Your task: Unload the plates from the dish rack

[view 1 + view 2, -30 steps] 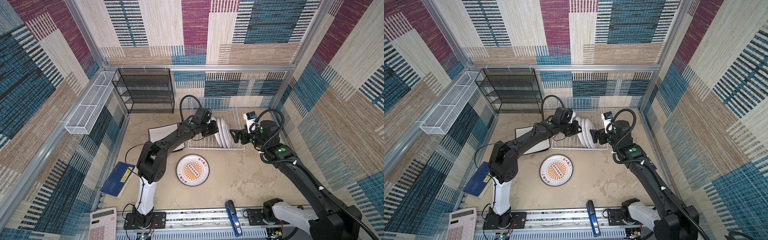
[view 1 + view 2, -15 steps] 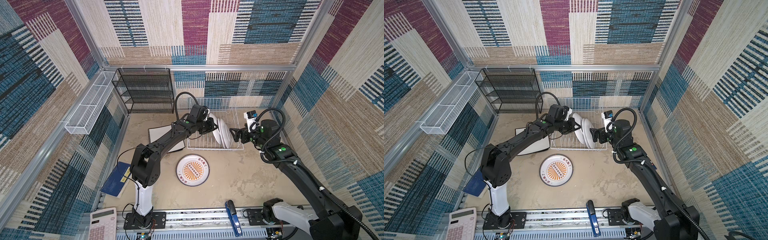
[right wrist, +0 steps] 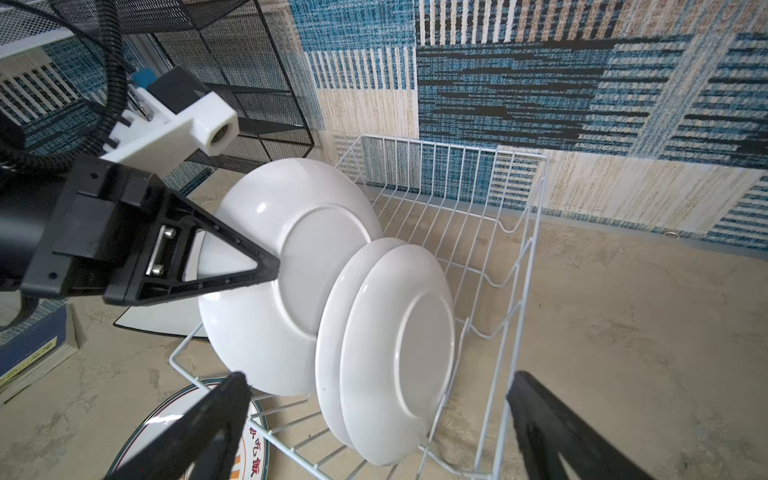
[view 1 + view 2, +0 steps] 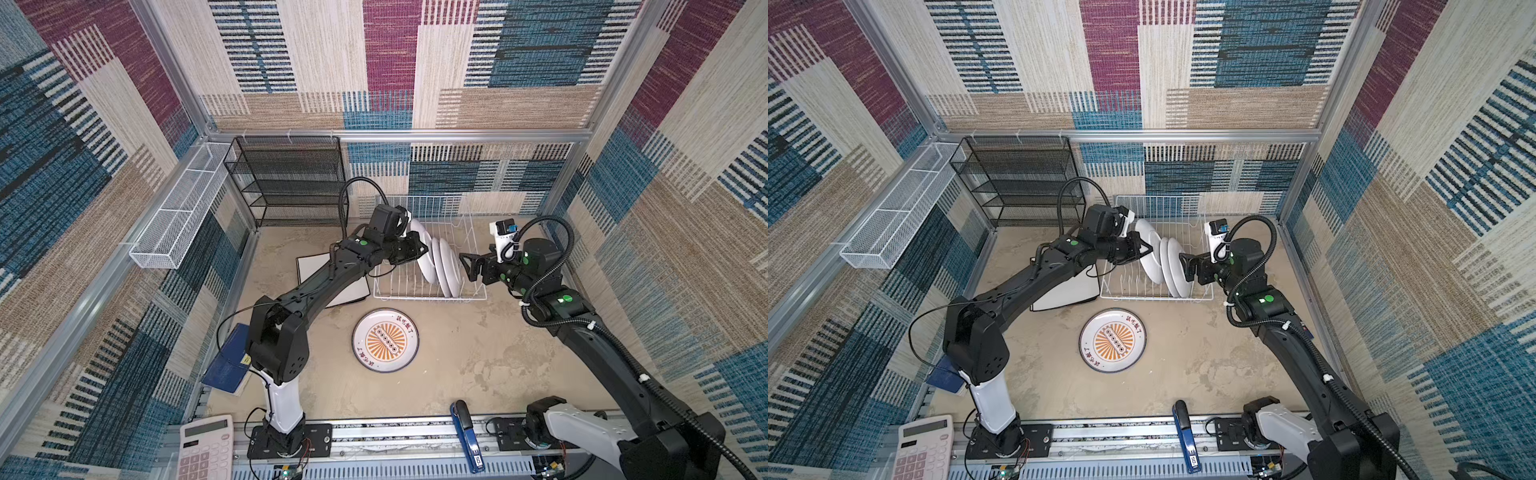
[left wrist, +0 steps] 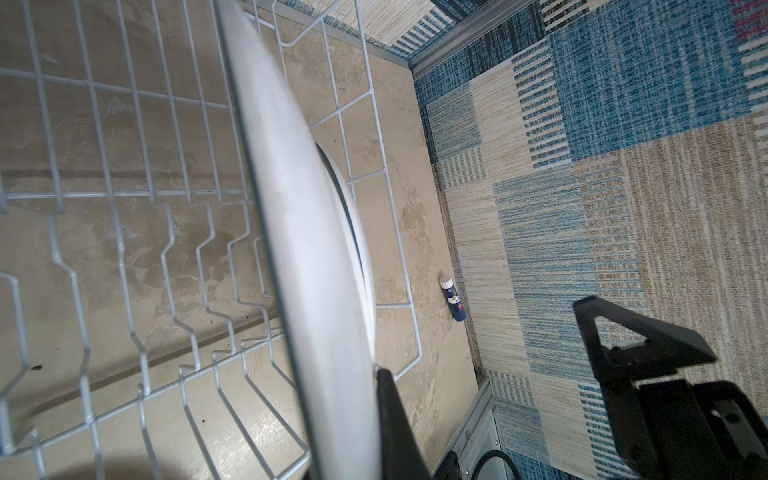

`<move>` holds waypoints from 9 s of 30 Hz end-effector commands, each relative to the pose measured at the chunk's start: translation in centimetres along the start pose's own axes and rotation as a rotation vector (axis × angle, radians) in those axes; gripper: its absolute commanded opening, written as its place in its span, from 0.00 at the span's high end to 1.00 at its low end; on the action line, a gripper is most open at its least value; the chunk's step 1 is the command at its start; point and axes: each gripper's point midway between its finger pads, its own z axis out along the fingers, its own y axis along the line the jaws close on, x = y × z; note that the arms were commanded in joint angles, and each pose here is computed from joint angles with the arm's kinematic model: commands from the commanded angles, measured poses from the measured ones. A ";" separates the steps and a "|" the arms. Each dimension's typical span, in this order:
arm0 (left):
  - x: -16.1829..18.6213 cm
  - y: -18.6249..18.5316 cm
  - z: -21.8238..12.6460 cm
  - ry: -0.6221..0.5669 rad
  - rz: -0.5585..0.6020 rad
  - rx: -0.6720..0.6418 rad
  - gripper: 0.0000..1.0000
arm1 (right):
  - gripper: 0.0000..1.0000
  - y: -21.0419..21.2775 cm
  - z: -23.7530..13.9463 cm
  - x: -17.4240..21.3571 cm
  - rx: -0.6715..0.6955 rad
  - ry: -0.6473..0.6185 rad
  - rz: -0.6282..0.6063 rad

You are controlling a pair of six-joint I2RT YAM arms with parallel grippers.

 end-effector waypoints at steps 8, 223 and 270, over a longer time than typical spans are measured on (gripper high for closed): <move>-1.8 -0.6 -3.5 -0.078 0.113 -0.028 1.00 | 0.01 0.9 0.4 -1.6 -0.053 -0.044 0.026; -2.6 2.7 -11.3 -0.117 -0.028 0.376 0.98 | 0.86 8.8 9.6 -3.4 -0.622 0.219 0.610; 11.6 8.8 -20.5 -0.066 -0.093 -0.053 1.00 | 0.01 11.7 0.3 2.0 -0.420 0.039 -0.366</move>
